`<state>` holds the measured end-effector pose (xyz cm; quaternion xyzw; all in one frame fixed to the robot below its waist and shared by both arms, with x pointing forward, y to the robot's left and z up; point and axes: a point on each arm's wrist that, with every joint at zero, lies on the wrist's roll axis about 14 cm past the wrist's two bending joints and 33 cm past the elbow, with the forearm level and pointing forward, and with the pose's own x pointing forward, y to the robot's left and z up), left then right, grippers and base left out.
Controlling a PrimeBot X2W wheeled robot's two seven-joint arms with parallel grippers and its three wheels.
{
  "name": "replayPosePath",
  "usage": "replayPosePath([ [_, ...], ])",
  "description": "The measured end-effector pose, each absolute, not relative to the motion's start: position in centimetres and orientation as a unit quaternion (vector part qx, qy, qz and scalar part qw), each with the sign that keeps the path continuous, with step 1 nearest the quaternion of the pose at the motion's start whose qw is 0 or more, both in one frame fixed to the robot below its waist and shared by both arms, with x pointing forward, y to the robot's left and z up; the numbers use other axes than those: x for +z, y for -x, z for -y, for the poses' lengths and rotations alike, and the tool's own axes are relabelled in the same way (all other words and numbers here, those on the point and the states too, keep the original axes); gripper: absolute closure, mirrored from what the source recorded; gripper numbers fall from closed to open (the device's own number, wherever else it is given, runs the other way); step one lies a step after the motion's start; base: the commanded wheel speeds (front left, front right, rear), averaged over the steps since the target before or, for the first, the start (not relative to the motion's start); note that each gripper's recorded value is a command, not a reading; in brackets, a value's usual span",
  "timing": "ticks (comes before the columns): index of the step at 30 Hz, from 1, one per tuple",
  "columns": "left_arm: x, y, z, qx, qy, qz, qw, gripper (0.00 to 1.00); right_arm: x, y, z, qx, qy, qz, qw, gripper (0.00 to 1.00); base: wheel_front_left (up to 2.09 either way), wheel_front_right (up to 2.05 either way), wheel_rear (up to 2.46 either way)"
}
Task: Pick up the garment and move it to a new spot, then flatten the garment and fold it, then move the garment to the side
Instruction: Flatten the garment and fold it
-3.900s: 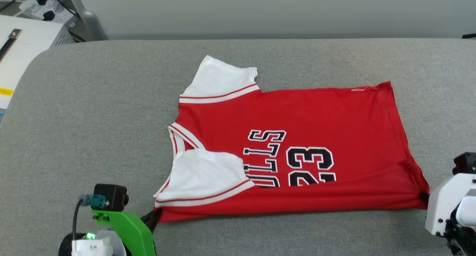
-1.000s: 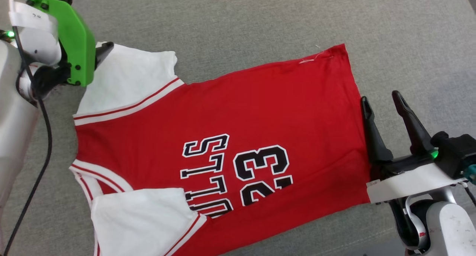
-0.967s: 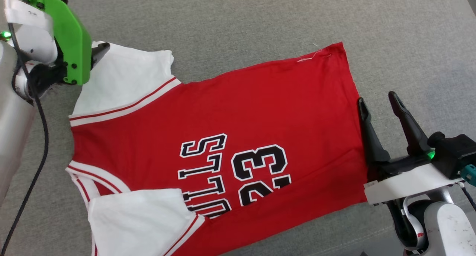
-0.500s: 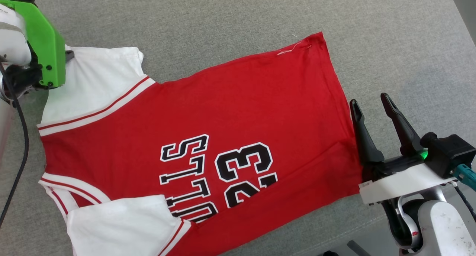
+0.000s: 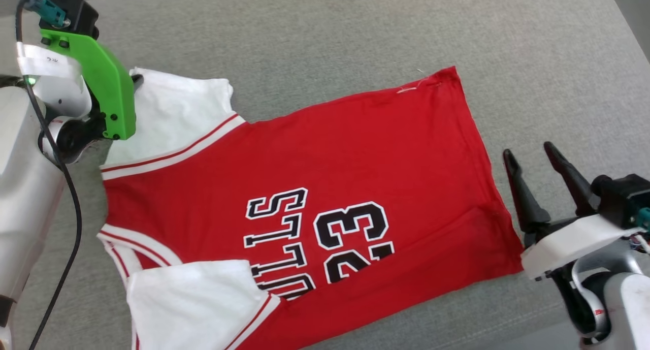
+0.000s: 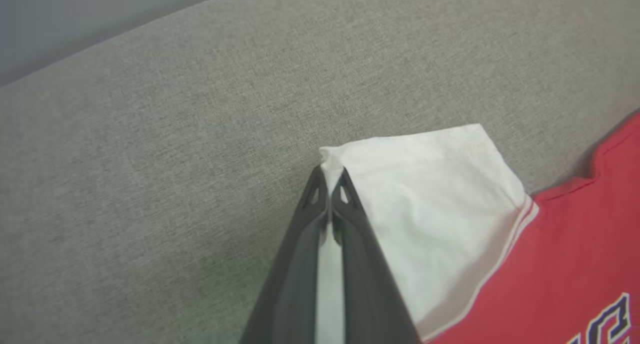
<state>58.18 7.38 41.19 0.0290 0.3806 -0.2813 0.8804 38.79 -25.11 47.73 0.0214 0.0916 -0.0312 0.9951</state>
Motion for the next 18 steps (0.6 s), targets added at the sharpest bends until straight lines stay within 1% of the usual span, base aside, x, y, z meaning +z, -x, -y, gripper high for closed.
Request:
replayPosePath([
  [2, 42.7, -58.0, -7.5, -0.285, -0.028, -0.361, 0.888, 1.00, 47.4, -38.8, 25.3, -0.029, -0.023, -0.114, 0.993, 0.00, 0.00, 0.00, 0.00],
  [5, 44.9, -57.3, -7.4, -0.297, -0.024, -0.333, 0.895, 1.00, 46.4, -39.0, 25.3, -0.012, -0.004, -0.167, 0.986, 0.00, 0.00, 0.00, 0.00],
  [9, 46.7, -55.4, -7.5, -0.311, -0.032, -0.317, 0.895, 1.00, 45.6, -39.6, 25.2, 0.010, 0.014, -0.231, 0.973, 0.00, 0.00, 0.00, 0.00],
  [14, 48.6, -52.9, -8.2, -0.317, -0.042, -0.296, 0.900, 1.00, 46.4, -42.7, 24.9, 0.044, 0.038, -0.283, 0.957, 0.00, 0.00, 0.00, 0.00],
  [18, 49.4, -51.2, -8.7, -0.319, -0.041, -0.286, 0.903, 1.00, 46.4, -45.2, 25.2, 0.056, 0.056, -0.326, 0.942, 0.00, 0.00, 0.00, 0.00],
])
